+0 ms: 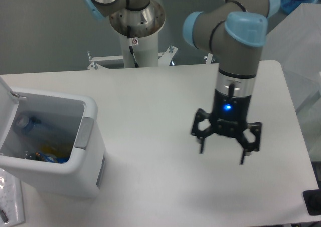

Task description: Place the trash in the trash can

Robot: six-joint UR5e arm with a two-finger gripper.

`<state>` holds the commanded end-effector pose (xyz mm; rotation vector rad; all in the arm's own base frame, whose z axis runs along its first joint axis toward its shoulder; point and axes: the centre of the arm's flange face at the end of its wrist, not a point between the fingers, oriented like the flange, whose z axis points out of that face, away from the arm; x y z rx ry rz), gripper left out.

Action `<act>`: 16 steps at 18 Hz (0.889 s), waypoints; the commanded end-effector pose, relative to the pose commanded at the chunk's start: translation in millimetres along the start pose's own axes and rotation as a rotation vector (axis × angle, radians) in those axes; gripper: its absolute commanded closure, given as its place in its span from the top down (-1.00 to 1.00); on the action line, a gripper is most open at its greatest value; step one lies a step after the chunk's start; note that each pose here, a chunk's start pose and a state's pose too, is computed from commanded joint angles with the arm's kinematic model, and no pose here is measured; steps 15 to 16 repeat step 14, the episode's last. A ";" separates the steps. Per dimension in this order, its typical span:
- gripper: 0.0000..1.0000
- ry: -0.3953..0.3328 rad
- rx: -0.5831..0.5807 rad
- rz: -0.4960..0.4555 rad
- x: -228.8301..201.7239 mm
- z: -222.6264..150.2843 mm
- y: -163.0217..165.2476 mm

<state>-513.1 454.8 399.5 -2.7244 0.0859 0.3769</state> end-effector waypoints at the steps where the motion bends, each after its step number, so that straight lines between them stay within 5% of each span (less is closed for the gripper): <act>1: 1.00 0.025 -0.034 0.004 2.5 5.6 3.8; 7: 1.00 0.157 -0.144 0.169 7.3 7.7 15.5; 11: 1.00 0.195 -0.266 0.195 -2.4 8.6 22.6; 16: 1.00 0.199 -0.269 0.194 -3.3 10.3 22.7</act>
